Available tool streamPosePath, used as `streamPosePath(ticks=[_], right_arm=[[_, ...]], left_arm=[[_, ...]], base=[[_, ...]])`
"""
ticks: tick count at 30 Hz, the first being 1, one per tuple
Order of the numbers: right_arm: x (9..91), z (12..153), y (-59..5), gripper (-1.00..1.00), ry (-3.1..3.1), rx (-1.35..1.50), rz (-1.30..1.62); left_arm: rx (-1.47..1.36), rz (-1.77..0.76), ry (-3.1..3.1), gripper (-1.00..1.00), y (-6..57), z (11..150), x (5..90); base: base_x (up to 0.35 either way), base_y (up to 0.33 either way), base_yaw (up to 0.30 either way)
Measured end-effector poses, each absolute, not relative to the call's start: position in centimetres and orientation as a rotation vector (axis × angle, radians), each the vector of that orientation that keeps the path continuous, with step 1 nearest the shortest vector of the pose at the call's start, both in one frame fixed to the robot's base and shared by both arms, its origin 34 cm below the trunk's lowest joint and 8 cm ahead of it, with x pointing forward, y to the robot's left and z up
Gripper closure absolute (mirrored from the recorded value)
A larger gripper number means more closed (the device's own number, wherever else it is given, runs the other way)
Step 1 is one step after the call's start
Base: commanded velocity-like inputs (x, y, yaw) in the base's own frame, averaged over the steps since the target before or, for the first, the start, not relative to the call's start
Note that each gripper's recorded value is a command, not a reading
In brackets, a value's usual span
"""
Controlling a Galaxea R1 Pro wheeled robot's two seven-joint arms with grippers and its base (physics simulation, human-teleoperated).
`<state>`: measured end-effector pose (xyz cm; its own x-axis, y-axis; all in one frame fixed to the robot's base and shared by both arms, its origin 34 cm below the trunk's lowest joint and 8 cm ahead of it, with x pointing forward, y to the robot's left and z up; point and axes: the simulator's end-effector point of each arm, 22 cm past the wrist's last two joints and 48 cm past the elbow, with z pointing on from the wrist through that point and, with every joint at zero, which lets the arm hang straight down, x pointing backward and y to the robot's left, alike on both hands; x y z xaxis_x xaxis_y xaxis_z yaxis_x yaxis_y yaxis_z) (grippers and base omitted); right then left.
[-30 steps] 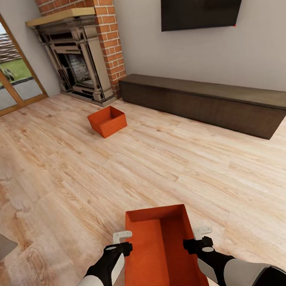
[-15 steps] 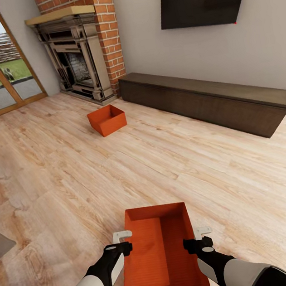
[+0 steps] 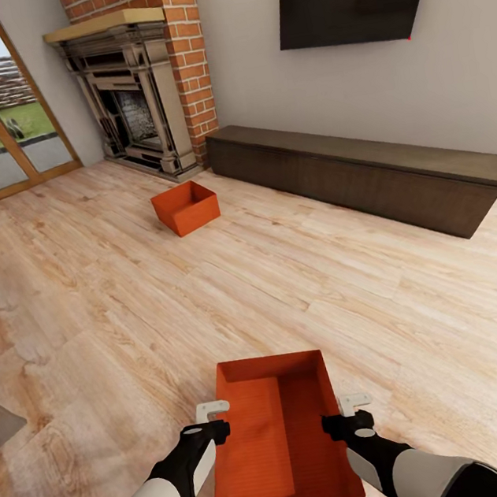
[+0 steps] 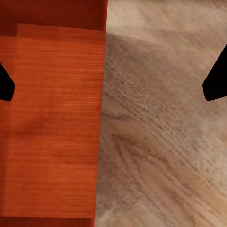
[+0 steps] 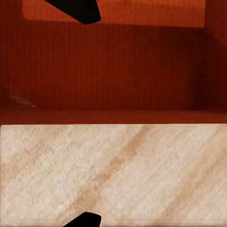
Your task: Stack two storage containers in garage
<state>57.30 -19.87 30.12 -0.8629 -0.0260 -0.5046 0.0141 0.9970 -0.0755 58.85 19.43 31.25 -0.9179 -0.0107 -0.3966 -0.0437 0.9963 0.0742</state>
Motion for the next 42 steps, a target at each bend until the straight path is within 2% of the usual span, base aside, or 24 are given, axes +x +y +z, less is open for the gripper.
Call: streamPosePath(ticks=[42], right_arm=[[56.1,24.5,-20.1,-1.00,2.607,-0.015,-0.108]], left_arm=[[-0.039,0.116,2.732,-1.00,19.5,25.6,57.6]], base=[[0.000,0.000,0.000]])
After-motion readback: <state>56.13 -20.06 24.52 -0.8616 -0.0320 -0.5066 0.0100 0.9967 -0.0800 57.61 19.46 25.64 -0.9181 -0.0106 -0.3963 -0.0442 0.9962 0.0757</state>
